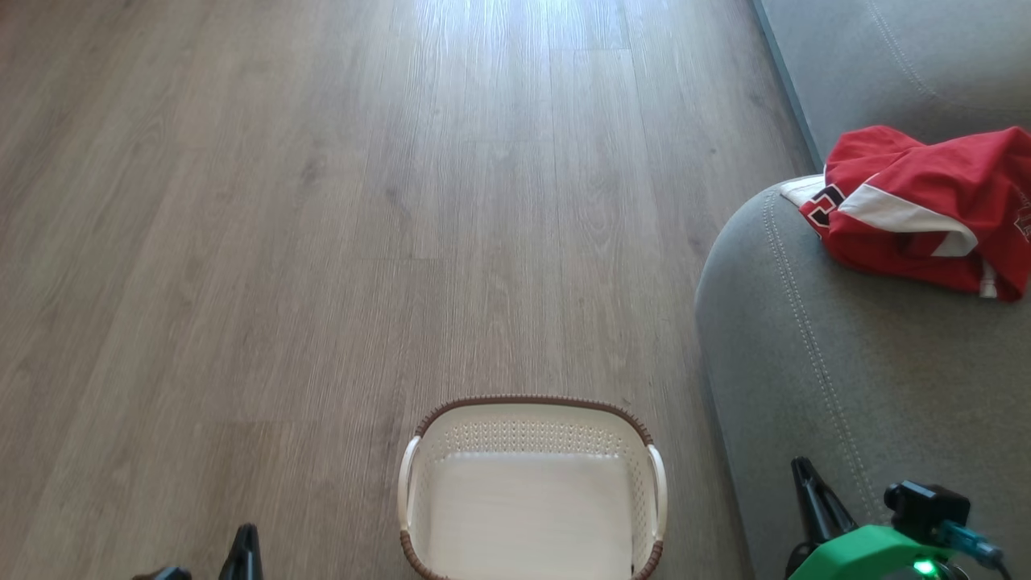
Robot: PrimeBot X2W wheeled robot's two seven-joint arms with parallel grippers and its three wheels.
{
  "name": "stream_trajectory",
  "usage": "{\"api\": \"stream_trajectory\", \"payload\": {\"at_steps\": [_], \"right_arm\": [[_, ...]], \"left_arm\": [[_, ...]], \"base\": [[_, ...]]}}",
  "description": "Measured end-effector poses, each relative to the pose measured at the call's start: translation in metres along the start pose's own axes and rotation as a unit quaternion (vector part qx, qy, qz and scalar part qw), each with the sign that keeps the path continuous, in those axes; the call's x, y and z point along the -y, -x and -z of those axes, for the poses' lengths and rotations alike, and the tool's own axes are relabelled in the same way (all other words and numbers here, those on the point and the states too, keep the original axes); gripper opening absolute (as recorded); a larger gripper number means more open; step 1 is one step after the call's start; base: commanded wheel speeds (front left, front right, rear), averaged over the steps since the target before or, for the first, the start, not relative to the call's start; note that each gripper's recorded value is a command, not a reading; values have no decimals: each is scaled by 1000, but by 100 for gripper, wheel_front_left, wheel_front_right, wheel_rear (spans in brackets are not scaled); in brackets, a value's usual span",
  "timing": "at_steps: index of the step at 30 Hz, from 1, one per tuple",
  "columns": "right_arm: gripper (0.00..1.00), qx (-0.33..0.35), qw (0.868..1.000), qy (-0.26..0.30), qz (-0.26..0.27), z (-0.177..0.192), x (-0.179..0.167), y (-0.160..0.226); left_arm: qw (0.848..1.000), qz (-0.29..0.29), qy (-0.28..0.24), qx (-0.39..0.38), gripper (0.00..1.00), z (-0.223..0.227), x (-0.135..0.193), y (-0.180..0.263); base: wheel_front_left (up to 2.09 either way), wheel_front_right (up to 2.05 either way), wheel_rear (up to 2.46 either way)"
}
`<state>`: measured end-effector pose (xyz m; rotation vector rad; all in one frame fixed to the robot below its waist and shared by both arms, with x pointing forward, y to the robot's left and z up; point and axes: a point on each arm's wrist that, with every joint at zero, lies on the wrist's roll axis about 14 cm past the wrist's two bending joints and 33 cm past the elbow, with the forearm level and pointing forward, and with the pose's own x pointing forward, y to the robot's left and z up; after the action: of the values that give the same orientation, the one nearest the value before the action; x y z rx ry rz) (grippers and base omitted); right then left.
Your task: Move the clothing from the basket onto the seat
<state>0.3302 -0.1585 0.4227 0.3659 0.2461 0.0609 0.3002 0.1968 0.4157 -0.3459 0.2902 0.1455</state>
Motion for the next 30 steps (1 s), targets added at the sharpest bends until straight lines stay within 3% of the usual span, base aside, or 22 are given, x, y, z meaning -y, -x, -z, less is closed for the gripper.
{"api": "stream_trajectory", "payload": {"at_steps": [30], "right_arm": [[0,20,985,-171,25,-18,12,-8]], "left_arm": [[985,10,173,-15,0,-17,12,-18]], "base": [[0,0,0]]}}
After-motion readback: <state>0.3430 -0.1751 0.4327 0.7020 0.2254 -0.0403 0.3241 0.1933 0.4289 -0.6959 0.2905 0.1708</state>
